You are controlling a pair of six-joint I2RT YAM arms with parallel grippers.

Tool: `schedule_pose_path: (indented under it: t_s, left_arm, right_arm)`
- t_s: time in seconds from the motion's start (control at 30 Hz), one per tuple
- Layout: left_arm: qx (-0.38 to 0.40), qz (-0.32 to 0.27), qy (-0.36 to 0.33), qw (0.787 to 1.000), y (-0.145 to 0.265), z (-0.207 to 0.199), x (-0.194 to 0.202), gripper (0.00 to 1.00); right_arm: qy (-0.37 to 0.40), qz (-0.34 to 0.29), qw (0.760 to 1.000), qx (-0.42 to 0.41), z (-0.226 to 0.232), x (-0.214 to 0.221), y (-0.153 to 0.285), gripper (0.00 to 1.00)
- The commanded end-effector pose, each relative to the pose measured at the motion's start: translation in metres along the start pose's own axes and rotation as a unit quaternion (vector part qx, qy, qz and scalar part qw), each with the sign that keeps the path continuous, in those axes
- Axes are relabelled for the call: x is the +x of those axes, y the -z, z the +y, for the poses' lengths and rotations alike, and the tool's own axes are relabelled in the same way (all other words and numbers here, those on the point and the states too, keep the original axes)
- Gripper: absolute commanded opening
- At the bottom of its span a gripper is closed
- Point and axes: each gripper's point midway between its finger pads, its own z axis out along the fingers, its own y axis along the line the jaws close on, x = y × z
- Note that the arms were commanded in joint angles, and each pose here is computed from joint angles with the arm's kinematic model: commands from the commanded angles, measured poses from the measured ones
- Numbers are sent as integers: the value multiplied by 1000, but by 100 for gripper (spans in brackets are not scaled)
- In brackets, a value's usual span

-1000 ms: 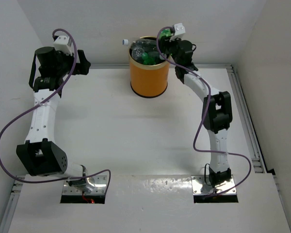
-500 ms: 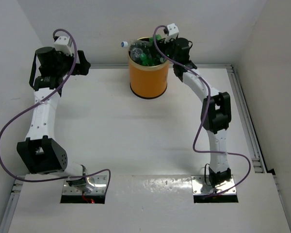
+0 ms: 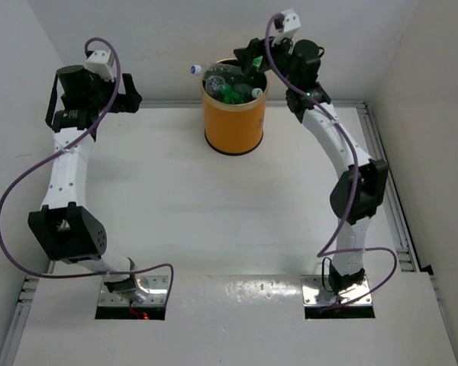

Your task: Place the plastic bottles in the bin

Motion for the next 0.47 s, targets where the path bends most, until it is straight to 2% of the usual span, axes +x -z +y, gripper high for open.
schedule_pose_path:
  t_s: [0.0,0.13,0.17,0.2,0.23,0.37,0.4,0.43]
  left_arm:
    - [-19,16,-13,1000,2,12,-7,100]
    - [-31,80,-23,996,1,17,22,100]
    - [-36,81,-24,996,1,18,23,100]
    - [-36,84,-23,996,6,17,27,100]
    - [-36,81,-24,996,7,16,27,100]
    - [-32,84,-7,996,9,15,36,100]
    - [-28,81,-7,996,7,14,37,100]
    - [-27,87,-1,996,7,13,42,100]
  right_arm:
    - [18,-71,997,-3,9,-92,37,100]
    - [15,-7,999,45,-21,-84,78,100]
    - [9,4,998,63,-32,-89,95,100]
    - [-2,42,996,81,-46,-66,106,100]
    - [-4,48,995,89,-48,-70,122,100]
    - [-8,134,980,147,-83,-23,180,100]
    - [-9,148,976,158,-89,-16,190,100]
    - [-4,139,976,165,-88,-27,202,100]
